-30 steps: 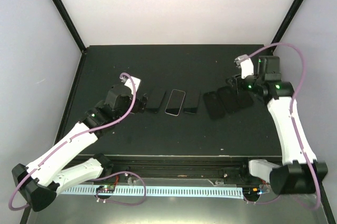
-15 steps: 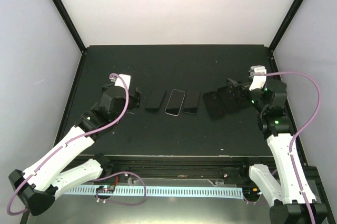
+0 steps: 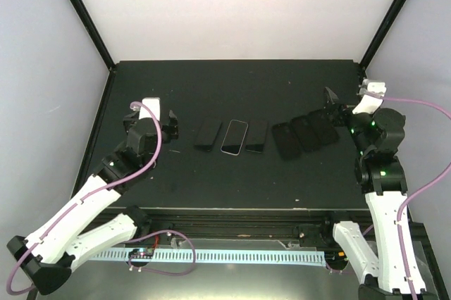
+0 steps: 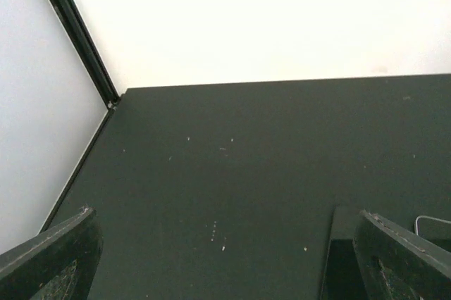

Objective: Take the phone out of the phone case

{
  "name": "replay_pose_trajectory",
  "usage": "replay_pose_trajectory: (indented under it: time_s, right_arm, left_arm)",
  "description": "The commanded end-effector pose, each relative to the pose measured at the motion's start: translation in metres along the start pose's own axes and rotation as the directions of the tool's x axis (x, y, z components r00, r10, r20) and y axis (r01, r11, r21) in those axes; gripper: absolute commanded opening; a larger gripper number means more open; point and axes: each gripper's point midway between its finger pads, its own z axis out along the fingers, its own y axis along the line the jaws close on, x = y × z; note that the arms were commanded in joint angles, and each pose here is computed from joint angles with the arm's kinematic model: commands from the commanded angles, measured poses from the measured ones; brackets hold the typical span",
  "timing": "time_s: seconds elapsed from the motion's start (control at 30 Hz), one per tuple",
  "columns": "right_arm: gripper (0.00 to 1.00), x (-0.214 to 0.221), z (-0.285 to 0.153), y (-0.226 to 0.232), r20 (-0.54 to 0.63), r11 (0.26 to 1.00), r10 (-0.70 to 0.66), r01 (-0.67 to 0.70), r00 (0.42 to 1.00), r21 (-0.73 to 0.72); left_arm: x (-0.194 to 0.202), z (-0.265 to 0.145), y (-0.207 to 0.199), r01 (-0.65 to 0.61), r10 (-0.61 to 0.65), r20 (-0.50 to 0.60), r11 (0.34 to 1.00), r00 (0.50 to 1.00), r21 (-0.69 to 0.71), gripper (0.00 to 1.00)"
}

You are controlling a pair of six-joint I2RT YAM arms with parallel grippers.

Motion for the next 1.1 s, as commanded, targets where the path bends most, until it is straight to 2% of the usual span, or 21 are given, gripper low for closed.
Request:
replay_pose_trajectory:
  time_s: [0.0,0.17,1.07]
  right_arm:
    - [1.0,0.013,0.001,0.006,-0.02,0.996,-0.07,0.069,0.997,-0.052]
    - [1.0,0.023,0.005,0.006,-0.028,0.995,-0.069,0.067,0.997,-0.067]
    - [1.0,0.016,0.002,-0.003,-0.016,0.998,-0.048,0.048,0.999,-0.035]
  left_arm:
    - [-0.008,-0.001,0.008,0.04,-0.039,0.041,0.999,0.998,-0.035,0.99]
    - [-0.004,0.002,0.01,0.023,-0.022,0.024,0.998,0.999,-0.062,0.99]
    - [-0.001,0.004,0.007,0.008,-0.008,0.012,0.999,1.0,-0.051,0.99]
